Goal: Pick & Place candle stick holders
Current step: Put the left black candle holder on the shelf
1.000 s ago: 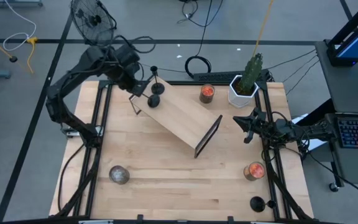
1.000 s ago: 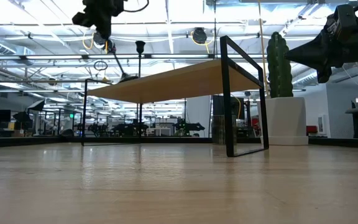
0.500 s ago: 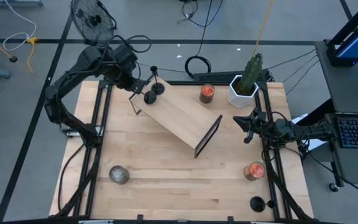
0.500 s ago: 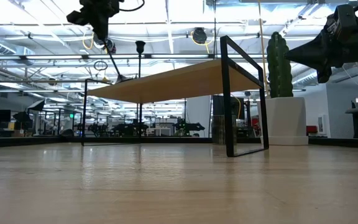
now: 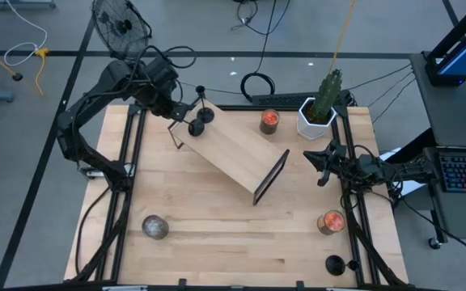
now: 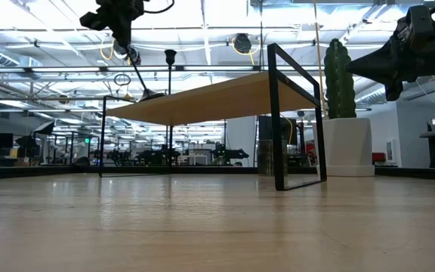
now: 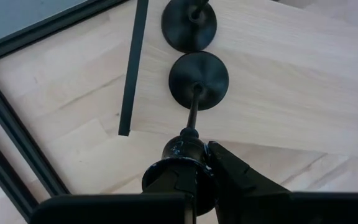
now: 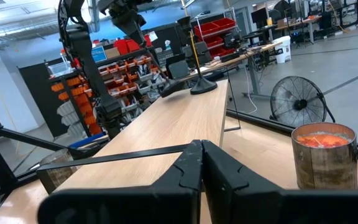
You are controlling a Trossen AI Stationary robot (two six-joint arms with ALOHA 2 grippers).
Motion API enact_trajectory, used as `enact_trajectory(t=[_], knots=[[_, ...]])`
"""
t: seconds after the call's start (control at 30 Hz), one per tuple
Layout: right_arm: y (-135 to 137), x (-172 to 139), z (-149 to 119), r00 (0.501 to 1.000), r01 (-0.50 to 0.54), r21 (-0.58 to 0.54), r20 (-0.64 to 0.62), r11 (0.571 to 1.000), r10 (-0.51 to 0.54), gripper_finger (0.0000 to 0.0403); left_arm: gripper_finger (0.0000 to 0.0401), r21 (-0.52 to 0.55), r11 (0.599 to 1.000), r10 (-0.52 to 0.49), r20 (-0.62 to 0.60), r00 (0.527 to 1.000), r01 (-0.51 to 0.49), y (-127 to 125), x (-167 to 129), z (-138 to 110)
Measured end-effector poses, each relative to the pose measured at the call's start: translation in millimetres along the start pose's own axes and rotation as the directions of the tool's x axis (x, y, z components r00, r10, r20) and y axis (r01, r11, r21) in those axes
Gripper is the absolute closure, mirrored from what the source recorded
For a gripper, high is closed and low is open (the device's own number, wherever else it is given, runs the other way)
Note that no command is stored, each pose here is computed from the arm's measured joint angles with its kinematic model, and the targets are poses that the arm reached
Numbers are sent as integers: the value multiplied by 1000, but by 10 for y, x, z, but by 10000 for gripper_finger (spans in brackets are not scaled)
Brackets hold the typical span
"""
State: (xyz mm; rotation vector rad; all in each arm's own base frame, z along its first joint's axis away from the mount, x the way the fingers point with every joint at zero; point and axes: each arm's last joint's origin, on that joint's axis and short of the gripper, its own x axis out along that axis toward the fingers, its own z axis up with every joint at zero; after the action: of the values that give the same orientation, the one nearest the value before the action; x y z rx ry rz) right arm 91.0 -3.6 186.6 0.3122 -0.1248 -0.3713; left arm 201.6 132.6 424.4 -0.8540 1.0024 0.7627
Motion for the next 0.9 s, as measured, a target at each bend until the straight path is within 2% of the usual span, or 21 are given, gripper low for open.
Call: enact_trajectory(t=[0.2,0.43,0.9], knots=[[0,0,0,1000,0,0,0,1000,0,399,380,-17,1000,-20,-9,1000,20,36,-4,22],[0,0,0,1000,0,0,0,1000,0,399,341,-28,999,-21,-8,1000,21,60,-5,38],[0,0,0,1000,0,0,0,1000,0,399,333,-5,1000,7,8,1000,-7,68,-6,42]])
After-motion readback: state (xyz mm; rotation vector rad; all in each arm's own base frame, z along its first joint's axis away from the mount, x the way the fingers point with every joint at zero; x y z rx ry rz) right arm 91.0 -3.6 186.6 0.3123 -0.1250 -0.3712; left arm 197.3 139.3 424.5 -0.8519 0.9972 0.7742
